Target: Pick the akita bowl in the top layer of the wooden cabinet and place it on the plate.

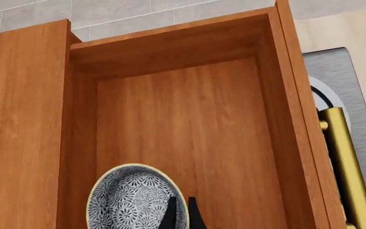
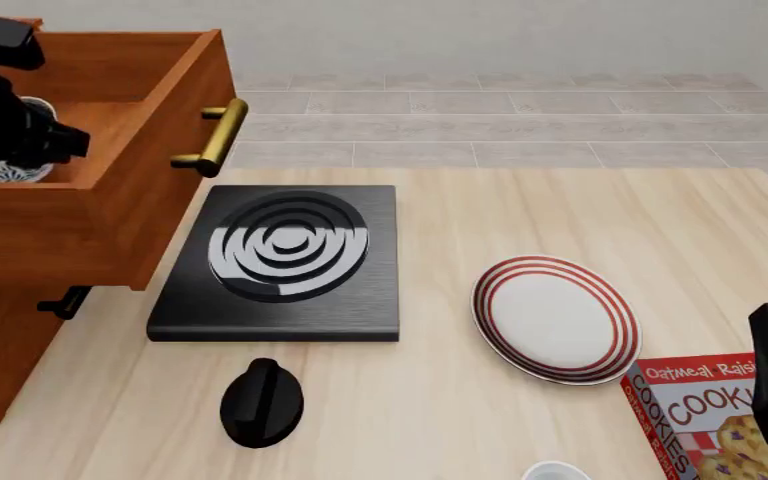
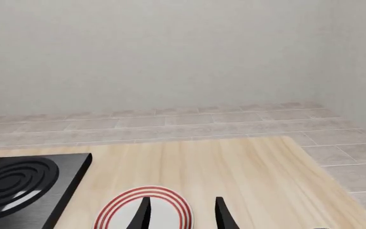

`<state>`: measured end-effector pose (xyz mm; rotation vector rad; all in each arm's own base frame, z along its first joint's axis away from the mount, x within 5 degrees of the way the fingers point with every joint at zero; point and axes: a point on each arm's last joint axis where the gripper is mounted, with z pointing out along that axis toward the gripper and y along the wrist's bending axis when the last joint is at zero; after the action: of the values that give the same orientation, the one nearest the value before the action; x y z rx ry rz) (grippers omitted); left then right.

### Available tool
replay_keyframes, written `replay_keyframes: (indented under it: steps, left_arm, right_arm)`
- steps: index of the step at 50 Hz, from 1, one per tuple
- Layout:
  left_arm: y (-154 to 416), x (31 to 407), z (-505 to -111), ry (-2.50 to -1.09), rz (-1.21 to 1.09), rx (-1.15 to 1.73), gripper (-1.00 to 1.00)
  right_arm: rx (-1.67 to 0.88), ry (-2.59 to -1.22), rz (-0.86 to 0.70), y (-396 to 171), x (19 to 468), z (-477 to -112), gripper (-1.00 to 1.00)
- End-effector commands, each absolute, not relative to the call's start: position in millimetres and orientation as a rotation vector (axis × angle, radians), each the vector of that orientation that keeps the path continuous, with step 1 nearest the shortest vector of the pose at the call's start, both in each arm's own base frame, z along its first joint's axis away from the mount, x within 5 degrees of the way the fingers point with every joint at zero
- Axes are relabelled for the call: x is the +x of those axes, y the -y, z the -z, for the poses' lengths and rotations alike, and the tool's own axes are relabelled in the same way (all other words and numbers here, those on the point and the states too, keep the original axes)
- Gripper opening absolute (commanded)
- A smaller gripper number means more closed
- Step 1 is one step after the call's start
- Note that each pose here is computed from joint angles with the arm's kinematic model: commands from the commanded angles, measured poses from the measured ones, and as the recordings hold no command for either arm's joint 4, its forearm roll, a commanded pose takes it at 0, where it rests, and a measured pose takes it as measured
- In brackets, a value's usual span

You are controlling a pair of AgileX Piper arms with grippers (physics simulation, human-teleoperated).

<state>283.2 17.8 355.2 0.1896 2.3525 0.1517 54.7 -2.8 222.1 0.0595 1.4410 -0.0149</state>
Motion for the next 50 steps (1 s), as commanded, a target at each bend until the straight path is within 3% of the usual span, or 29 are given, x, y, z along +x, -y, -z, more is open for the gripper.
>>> replay_keyframes:
  steps: [1, 50]
  left_arm:
    - [-10.9, 283.5, -352.3, -2.357, -0.129, 0.226, -1.0]
    - [10.9, 270.6, -412.1, -2.215, -0.083, 0.259, -1.0]
  right_arm:
    - [0.06, -1.441, 0.015, 2.8, 54.7, -222.0, 1.0]
    - [0.063, -1.439, 0.014, 2.9, 54.7, -222.1, 1.0]
